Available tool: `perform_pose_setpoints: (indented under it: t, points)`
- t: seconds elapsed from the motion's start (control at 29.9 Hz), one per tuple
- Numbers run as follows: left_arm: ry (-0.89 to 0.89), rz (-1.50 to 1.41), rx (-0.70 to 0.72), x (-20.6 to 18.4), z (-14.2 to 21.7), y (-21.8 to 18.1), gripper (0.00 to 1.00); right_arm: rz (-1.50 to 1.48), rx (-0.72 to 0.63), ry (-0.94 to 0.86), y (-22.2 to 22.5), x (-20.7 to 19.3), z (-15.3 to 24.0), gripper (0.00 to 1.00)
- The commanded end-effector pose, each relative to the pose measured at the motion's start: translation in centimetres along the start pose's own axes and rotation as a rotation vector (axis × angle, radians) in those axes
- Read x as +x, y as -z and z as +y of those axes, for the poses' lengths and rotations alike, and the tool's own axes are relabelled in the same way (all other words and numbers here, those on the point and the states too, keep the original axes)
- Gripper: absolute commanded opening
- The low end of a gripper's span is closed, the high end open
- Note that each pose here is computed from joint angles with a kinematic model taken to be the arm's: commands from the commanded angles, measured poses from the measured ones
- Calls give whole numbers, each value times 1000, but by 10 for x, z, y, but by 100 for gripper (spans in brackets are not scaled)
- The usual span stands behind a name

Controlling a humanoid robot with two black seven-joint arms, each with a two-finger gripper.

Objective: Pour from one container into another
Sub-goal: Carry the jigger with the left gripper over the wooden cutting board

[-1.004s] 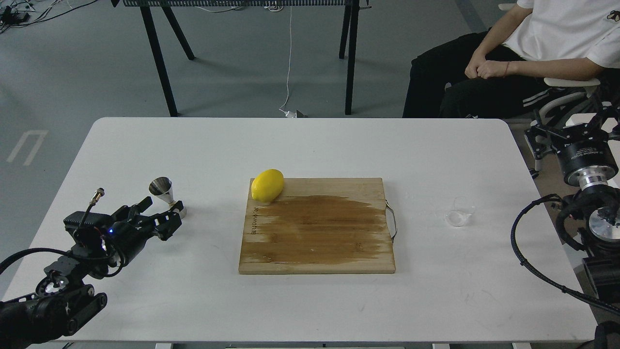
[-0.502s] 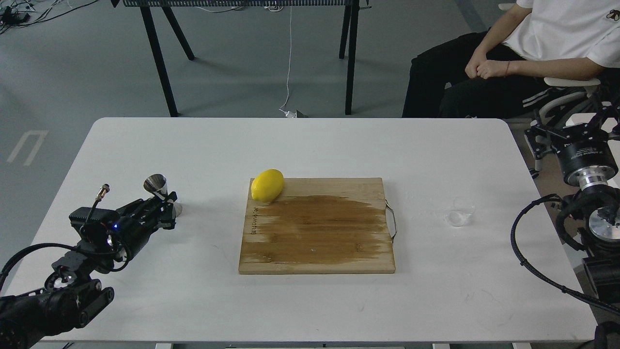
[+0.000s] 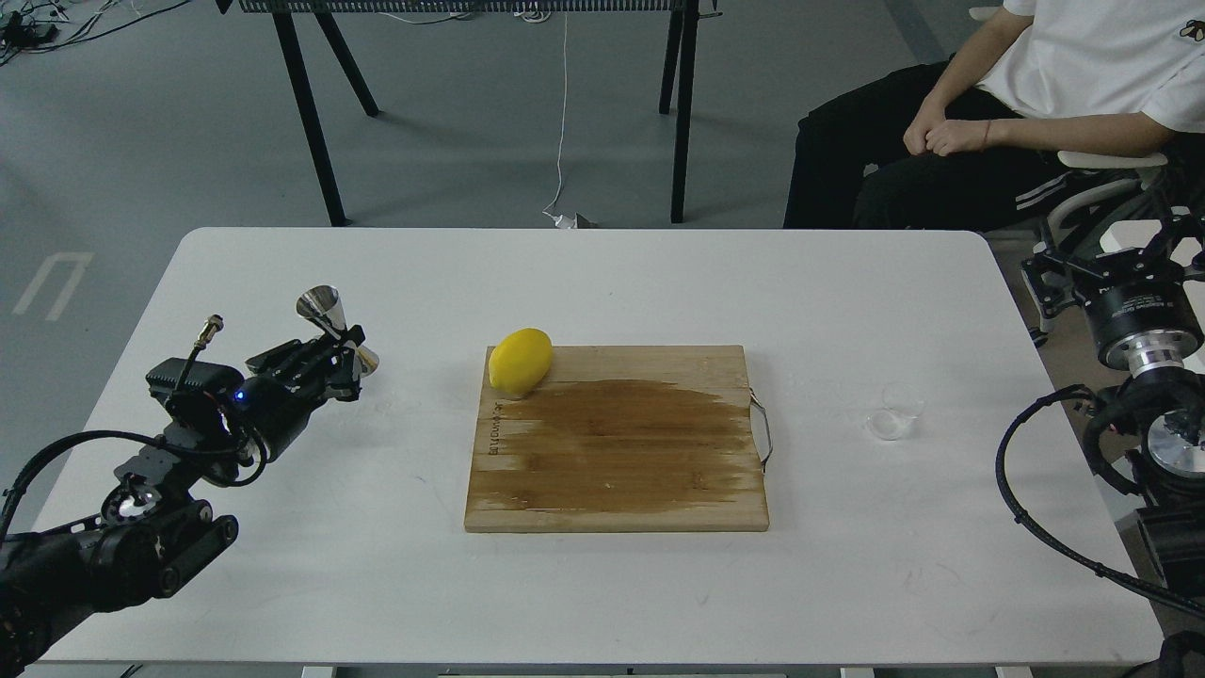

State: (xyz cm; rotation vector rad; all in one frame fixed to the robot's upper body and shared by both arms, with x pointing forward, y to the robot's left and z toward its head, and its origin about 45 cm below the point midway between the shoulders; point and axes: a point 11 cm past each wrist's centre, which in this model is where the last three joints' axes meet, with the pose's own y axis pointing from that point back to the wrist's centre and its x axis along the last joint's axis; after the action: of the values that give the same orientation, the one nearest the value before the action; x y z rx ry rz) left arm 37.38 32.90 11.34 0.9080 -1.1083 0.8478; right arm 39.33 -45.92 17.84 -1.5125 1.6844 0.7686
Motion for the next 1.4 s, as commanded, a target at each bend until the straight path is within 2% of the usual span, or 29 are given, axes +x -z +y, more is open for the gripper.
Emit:
perform_pose_setpoints:
  t: [0.0, 0.13, 0.27, 0.37, 0.43, 0.64, 0.9, 1.14, 1.37]
  points:
    - [-47, 19, -116, 35, -23, -38, 11, 1, 5, -10, 2, 4, 4, 100]
    - [-78, -45, -203, 60, -42, -65, 11, 13, 8, -23, 8, 10, 8, 100]
    - [-33, -188, -329, 66, -65, -104, 10, 21, 13, -26, 13, 11, 9, 100]
    - [8, -309, -440, 54, -76, -144, 10, 21, 13, -26, 13, 11, 9, 100]
    - [10, -276, -470, 44, -81, -165, 10, 23, 14, -26, 14, 11, 9, 100]
    - [86, -246, -511, 4, -83, -199, 10, 34, 29, -29, 22, 12, 9, 100]
    - [204, -284, -482, -45, -85, -212, 10, 34, 28, -34, 20, 14, 11, 100]
    - [229, -286, -457, -55, -88, -211, 12, 38, 31, -36, 23, 15, 11, 100]
    - [251, -289, -439, -67, -82, -212, 20, 43, 33, -38, 25, 16, 12, 100]
